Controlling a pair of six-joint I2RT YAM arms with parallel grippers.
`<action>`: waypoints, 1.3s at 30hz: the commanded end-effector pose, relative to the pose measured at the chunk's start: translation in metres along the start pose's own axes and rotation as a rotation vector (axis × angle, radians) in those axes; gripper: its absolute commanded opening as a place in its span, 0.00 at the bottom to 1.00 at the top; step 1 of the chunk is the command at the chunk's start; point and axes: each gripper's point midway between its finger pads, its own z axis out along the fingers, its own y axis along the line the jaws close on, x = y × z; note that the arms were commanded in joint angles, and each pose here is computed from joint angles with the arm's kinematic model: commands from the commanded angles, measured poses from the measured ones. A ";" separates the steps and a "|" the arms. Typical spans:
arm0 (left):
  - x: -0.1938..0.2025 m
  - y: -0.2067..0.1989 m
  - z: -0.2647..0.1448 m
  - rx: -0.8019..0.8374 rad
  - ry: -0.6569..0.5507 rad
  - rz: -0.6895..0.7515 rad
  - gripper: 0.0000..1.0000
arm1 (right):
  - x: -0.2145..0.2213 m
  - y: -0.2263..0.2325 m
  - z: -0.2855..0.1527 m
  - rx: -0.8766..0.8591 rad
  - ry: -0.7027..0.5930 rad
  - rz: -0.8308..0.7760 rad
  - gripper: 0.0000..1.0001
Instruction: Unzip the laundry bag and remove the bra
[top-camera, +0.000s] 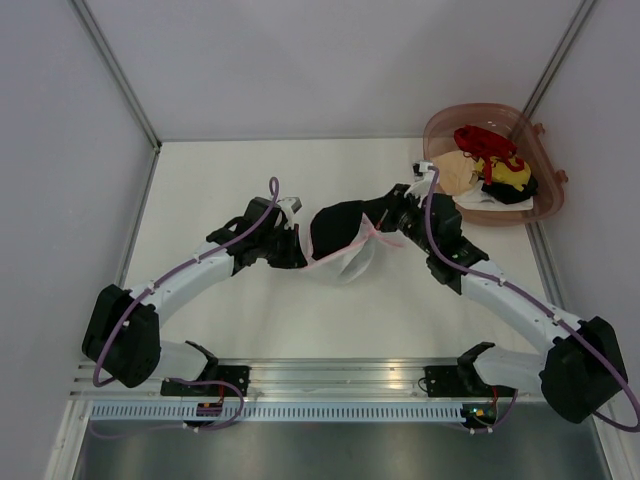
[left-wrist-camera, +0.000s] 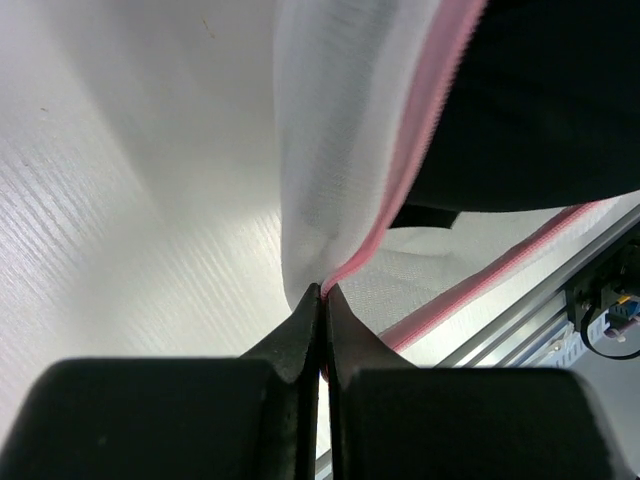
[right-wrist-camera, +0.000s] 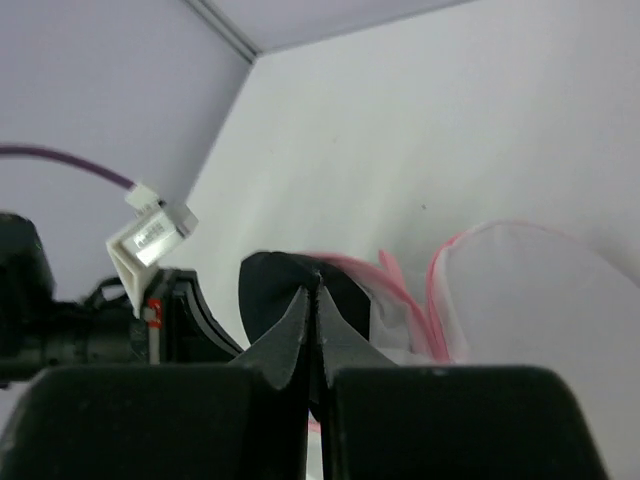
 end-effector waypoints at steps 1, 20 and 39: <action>-0.009 -0.007 -0.006 0.012 -0.044 -0.012 0.02 | -0.052 0.018 -0.011 -0.151 -0.187 0.175 0.00; -0.006 -0.004 -0.006 0.004 -0.043 -0.016 0.02 | -0.134 0.059 -0.045 -0.903 -0.365 0.653 0.00; -0.002 -0.003 -0.005 0.004 -0.033 -0.016 0.02 | -0.263 -0.025 -0.019 -0.506 -0.638 0.372 0.00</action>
